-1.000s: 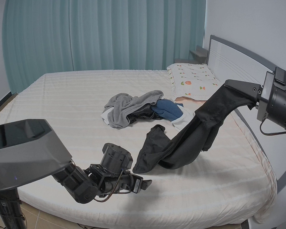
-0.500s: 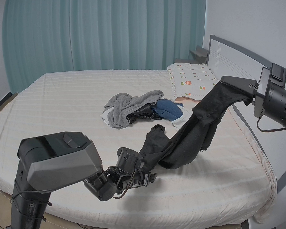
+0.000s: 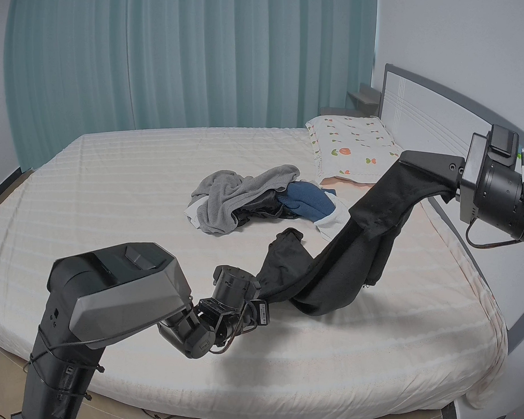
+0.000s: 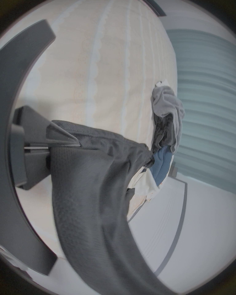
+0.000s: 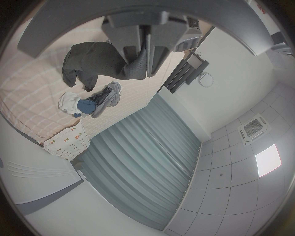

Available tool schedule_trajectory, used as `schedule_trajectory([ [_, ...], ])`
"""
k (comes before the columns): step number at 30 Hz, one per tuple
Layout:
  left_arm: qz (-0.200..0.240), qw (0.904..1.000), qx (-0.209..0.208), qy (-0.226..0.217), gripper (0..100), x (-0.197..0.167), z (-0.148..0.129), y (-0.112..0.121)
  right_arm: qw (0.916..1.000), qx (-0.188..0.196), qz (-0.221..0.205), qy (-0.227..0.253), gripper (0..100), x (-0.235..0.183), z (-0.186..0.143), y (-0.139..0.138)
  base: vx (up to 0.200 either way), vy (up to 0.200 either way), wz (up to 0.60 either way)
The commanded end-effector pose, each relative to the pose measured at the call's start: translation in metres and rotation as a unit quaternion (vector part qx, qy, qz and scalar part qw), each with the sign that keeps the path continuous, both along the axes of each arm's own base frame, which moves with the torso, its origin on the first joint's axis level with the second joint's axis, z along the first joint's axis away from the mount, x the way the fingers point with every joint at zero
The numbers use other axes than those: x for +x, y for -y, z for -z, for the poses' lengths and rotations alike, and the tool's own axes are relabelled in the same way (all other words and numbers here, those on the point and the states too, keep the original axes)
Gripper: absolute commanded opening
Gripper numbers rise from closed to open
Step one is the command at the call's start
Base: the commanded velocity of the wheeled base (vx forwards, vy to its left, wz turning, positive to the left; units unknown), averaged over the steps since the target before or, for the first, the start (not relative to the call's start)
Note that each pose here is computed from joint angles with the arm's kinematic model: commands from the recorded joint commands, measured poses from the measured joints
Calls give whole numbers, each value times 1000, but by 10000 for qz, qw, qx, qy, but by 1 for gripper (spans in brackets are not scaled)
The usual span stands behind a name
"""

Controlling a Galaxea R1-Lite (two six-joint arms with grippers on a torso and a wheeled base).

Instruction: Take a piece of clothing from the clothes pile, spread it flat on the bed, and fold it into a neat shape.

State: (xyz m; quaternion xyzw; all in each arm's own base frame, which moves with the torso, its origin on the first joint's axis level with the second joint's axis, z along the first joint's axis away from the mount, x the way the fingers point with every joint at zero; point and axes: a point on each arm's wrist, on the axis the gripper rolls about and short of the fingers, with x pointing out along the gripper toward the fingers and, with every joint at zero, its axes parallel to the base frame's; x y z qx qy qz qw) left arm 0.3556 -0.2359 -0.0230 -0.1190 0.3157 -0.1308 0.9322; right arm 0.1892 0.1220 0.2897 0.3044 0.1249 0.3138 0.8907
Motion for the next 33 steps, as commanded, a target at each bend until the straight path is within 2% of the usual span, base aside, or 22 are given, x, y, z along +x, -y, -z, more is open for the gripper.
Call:
schedule_trajectory([
  [1,-262,9981,-513,238,0,-11,-63,-17,9995,-149,22,-292,0,13,17,1,0,0,0],
  [3,-380,9953,-825,327,0,-21,-100,-23,9988,-225,-39,-443,0,19,25,-1,0,0,0],
  [4,-401,9947,-883,343,0,-23,-107,-24,9986,-243,-39,-476,0,20,27,-2,0,0,0],
  [7,-477,9894,-1306,415,0,-37,-158,-33,9972,-344,-54,-665,0,35,40,-9,0,0,0],
  [9,-477,9894,-1306,415,0,-37,-158,-33,9972,-344,-54,-665,0,35,40,-9,0,0,0],
  [10,-450,9841,-1581,668,0,-51,-199,-43,9965,-375,1,-746,0,49,48,-14,0,0,0],
  [11,-449,9839,-1590,680,0,-51,-201,-43,9966,-371,9,-739,0,50,48,-14,0,0,0],
  [12,-466,9797,-1752,853,0,-58,-221,-50,9976,-302,62,-620,0,61,47,-16,0,0,0],
  [16,-507,9779,-1816,909,0,-68,-248,-61,9996,-52,251,-125,0,81,37,-18,0,0,0],
  [18,-622,9723,-2003,1031,0,-73,-272,-73,9982,185,351,456,0,87,21,-14,0,0,0],
  [19,-642,9711,-2041,1056,0,-73,-275,-75,9978,221,351,524,0,87,18,-14,0,0,0],
  [22,-797,9565,-2539,1200,0,-82,-298,-85,9942,422,382,910,0,86,-1,-13,0,0,0],
  [23,-804,9558,-2562,1197,0,-82,-298,-85,9942,427,389,906,0,86,-1,-12,0,0,0],
  [24,-904,9499,-2795,1069,0,-87,-298,-87,9955,388,365,784,0,86,7,-12,0,0,0],
  [25,-956,9498,-2819,962,0,-87,-294,-88,9967,354,348,639,0,85,15,-12,0,0,0],
  [28,-1017,9528,-2766,733,0,-88,-278,-88,9992,133,327,210,0,85,43,-12,0,0,0],
  [30,-954,9574,-2693,415,0,-89,-261,-86,9994,-12,315,-154,0,83,67,-13,0,0,0],
  [31,-911,9567,-2749,301,0,-90,-257,-86,9993,-29,308,-218,0,82,71,-13,0,0,0],
  [33,-773,9486,-3069,-81,0,-93,-251,-86,9988,-14,285,-402,0,80,81,-13,0,0,0],
])
